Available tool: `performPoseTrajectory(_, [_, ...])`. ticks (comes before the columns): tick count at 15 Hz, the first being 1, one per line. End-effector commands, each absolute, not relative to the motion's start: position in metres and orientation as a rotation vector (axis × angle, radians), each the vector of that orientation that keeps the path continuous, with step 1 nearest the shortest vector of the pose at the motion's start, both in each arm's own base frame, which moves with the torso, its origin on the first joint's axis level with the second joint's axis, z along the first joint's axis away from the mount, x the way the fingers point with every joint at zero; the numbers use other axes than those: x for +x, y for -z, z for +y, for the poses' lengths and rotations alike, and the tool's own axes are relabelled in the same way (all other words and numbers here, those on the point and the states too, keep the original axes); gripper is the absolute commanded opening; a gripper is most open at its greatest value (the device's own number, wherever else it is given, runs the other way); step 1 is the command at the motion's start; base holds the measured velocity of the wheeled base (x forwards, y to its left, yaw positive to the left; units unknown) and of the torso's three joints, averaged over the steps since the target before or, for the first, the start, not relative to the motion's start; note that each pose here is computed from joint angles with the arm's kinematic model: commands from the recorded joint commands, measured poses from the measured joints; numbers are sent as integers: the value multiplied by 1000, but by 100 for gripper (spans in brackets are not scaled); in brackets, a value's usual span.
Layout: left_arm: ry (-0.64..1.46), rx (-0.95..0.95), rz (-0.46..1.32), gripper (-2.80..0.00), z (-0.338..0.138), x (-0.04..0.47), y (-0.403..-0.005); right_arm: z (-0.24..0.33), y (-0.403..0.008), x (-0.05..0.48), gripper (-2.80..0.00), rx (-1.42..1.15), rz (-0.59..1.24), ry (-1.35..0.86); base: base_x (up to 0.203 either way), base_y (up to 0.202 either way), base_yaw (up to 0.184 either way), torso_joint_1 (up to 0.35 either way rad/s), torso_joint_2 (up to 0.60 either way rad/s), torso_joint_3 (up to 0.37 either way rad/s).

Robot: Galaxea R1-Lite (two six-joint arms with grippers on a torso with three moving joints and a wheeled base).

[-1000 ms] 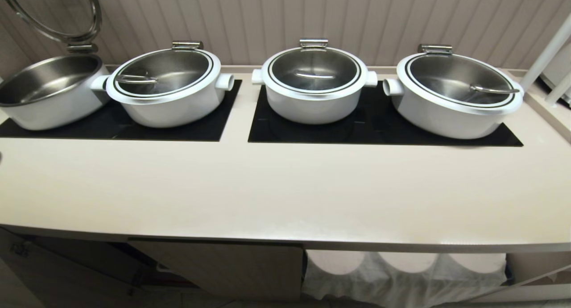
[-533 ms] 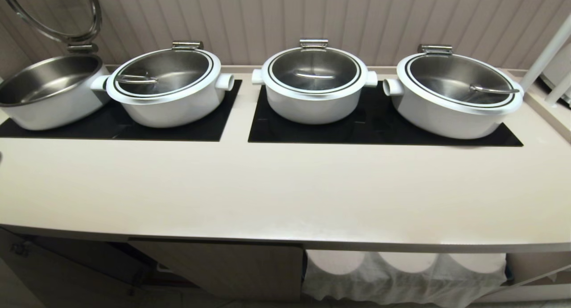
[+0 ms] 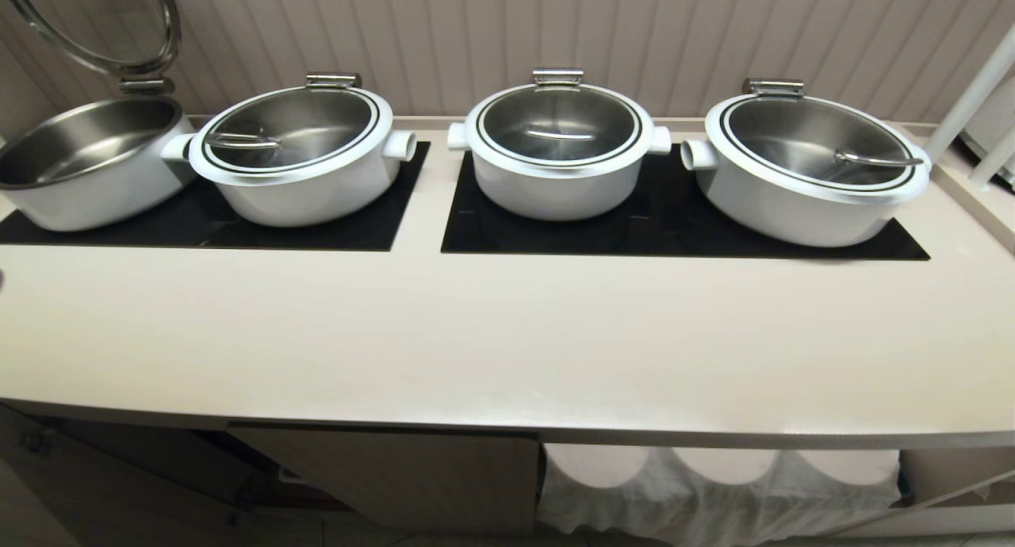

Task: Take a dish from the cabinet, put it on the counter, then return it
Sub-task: Put it back into the cabinet

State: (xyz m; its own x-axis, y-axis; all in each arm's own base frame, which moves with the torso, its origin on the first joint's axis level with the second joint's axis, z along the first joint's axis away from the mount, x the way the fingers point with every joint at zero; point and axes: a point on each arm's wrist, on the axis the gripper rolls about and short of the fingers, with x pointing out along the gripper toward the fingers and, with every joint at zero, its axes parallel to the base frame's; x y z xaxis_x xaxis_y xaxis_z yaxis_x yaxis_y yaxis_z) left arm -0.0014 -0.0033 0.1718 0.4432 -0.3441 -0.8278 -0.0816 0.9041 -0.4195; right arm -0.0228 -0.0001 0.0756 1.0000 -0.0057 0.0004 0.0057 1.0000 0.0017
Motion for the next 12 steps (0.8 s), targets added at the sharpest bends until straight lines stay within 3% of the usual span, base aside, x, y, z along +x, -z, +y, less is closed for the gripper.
performPoseTrajectory(1, [164, -436, 1118, -280, -3, -1, -171, 0, -76, -23, -280, 2, -1, 5, 0, 0, 0, 0, 0, 0])
performPoseTrajectory(8, [167, -438, 1119, -280, -3, -1, -171, 0, -76, -23, -280, 2, -2, 5, 0, 8, -1, 1, 0, 0])
performPoseTrajectory(12, [166, -437, 1122, -280, -3, -2, -171, 0, -75, -23, -280, 2, 0, 6, 1, 173, -7, 3, 2, 1])
